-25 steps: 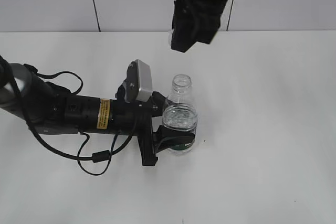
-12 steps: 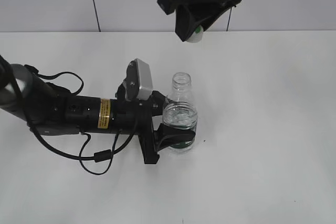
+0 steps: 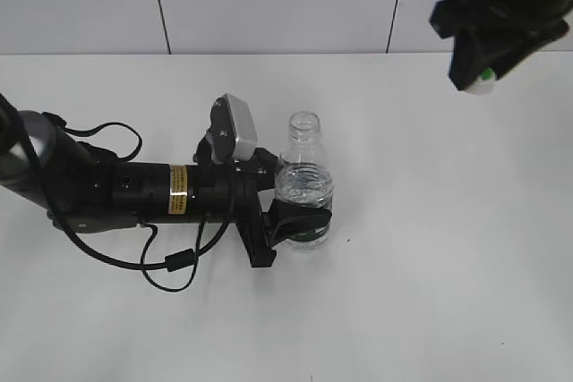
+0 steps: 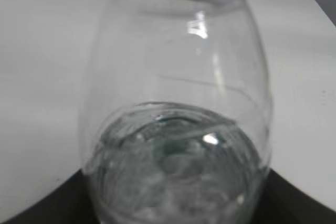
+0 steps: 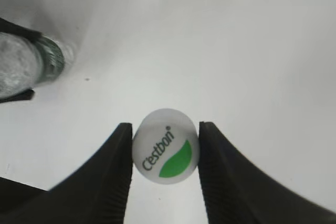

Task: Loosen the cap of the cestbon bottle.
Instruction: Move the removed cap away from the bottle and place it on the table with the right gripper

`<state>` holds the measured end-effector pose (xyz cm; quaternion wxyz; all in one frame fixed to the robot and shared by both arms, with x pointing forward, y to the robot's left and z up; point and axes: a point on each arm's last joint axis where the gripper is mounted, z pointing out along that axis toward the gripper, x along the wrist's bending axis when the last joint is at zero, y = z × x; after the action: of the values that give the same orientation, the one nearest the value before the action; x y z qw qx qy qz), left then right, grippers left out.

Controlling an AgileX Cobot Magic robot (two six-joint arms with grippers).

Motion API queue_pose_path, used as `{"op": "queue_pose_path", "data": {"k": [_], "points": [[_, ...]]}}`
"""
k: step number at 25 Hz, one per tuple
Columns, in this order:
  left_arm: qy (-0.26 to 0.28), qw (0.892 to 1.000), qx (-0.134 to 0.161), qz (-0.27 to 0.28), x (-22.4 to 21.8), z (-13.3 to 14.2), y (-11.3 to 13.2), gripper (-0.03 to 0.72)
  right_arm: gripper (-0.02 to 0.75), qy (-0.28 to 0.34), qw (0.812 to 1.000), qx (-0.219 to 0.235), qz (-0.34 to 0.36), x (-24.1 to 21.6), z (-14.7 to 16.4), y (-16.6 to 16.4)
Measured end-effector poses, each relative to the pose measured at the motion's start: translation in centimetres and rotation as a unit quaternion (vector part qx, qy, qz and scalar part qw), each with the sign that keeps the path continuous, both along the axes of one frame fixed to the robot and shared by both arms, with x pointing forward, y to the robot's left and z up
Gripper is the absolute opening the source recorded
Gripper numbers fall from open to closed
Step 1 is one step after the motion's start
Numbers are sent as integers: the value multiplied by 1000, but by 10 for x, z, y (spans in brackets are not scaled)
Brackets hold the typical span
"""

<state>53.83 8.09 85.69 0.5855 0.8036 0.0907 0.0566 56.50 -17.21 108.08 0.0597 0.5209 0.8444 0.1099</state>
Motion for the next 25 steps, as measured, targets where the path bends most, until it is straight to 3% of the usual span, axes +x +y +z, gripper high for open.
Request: {"op": "queue_pose_path", "data": {"k": [8, 13, 17, 25], "points": [[-30, 999, 0, 29, 7, 1, 1, 412, 294, 22, 997, -7, -70, -6, -50, -49], [-34, 997, 5, 65, 13, 1, 4, 412, 294, -6, 997, 7, -79, -9, -86, -50], [-32, 995, 2, 96, 17, 1, 6, 412, 294, 12, 996, 3, -84, -5, -123, -50], [-29, 994, 4, 106, 19, 1, 7, 412, 294, 18, 995, 11, -99, 12, -172, -45]]}}
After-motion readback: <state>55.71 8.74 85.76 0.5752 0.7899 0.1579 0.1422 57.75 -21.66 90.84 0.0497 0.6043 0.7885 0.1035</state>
